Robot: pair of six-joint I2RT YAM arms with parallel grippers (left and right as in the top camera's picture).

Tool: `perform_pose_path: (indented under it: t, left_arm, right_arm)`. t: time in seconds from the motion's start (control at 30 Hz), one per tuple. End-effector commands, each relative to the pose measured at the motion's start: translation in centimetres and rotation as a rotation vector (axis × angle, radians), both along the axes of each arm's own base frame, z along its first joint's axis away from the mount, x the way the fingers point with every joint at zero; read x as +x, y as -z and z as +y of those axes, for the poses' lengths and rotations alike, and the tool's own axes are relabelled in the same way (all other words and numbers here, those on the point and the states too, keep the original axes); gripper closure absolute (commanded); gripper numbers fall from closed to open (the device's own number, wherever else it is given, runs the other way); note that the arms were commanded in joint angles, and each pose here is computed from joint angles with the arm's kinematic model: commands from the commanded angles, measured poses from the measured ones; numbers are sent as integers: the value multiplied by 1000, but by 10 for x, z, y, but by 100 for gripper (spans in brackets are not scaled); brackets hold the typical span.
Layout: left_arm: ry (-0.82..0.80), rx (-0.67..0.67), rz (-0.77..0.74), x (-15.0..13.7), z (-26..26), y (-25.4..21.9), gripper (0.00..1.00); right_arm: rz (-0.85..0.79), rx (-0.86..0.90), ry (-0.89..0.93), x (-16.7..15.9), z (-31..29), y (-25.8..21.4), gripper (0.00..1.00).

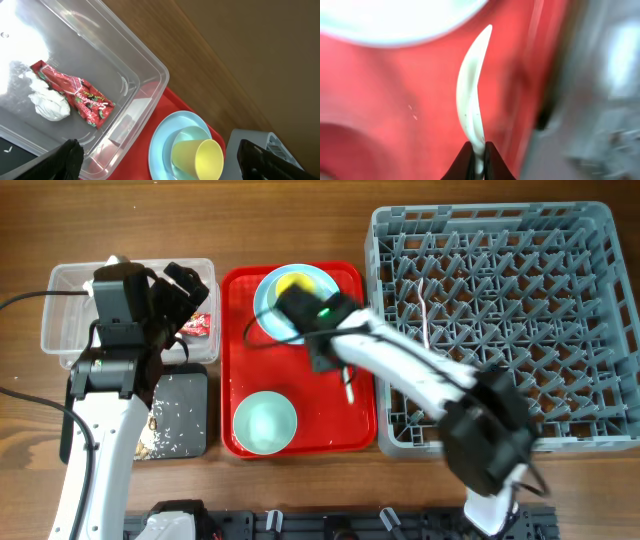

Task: Sort waste into correct bins and load items into the dishwasher rack
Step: 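Carry the white spoon to the dish rack and insert it upright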

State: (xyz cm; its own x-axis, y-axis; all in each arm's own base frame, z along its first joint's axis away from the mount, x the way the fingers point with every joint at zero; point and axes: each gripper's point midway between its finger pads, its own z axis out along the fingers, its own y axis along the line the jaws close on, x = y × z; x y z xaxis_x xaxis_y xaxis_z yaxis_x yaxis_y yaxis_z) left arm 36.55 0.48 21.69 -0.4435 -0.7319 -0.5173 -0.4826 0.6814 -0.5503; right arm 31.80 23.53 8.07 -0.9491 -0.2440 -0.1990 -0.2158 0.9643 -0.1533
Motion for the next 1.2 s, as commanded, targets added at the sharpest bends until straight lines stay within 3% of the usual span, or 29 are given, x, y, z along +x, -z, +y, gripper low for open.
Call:
perform_pose_path:
  t: [0.0,0.13,0.3,0.4,0.97,1.1,1.17]
  left_arm:
    - [-4,0,-12,2,2,-5,0]
    - [-4,-1,-12,2,2,-5,0]
    - [-4,-1,-12,2,2,-5,0]
    - [-4,0,-12,2,2,-5,0]
    - [-4,-1,-12,2,2,-5,0]
    - [-4,-1,-12,2,2,-5,0]
    - [-4,0,-12,2,2,-5,0]
  right_arm:
    - [-152,94,8,36,-32,-73,96]
    - [-236,94,65,60,-94,-109,96]
    - [-239,98,103,82,-146,-110,96]
    - [-218,204,86,96,-151,-100,96]
    - [-20,294,91,109,-140,-17,94]
    - [-20,293,90,109,-140,-17,68]
    - [-20,293,89,109,-140,-17,64]
